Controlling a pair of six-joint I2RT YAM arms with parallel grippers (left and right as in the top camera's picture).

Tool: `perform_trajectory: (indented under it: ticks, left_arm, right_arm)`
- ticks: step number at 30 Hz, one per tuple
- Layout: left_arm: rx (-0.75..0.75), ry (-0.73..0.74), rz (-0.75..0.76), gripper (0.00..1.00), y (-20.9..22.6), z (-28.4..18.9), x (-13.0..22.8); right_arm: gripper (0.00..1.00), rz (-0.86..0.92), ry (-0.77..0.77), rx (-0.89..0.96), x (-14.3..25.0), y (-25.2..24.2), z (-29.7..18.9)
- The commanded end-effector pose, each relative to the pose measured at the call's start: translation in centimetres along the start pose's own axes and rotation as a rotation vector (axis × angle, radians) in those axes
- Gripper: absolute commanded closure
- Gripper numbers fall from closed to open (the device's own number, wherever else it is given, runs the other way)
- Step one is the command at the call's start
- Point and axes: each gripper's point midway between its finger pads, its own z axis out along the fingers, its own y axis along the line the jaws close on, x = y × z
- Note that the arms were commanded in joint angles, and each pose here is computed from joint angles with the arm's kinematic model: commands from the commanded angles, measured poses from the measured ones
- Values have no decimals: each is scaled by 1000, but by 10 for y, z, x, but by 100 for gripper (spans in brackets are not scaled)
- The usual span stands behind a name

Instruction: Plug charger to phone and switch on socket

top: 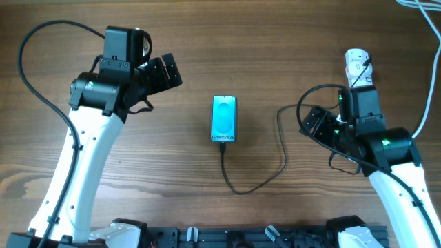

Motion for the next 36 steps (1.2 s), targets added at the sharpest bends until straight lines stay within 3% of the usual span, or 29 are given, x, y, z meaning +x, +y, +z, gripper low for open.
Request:
perform_trajectory:
  ticks: [1, 6, 13, 23, 31, 36]
  left_arm:
    - [-19, 1, -9, 0, 5, 2, 1]
    - [-19, 1, -9, 0, 5, 2, 1]
    - [-19, 2, -9, 0, 5, 2, 1]
    - [-19, 2, -9, 0, 5, 2, 1]
    - [-19, 2, -9, 0, 5, 2, 1]
    - [-19, 1, -9, 0, 5, 2, 1]
  right_arm:
    - [0, -161, -81, -137, -9, 23, -4]
    - [0, -336, -278, -322, -5, 37, -5]
    - [0, -312, -557, -472, -16, 25, -10]
    - [0, -537, -1076, -465, -16, 13, -61]
    - [0, -485, -1167, -418, -16, -3, -60]
    - [0, -300, -1161, -423, -23, -18, -54]
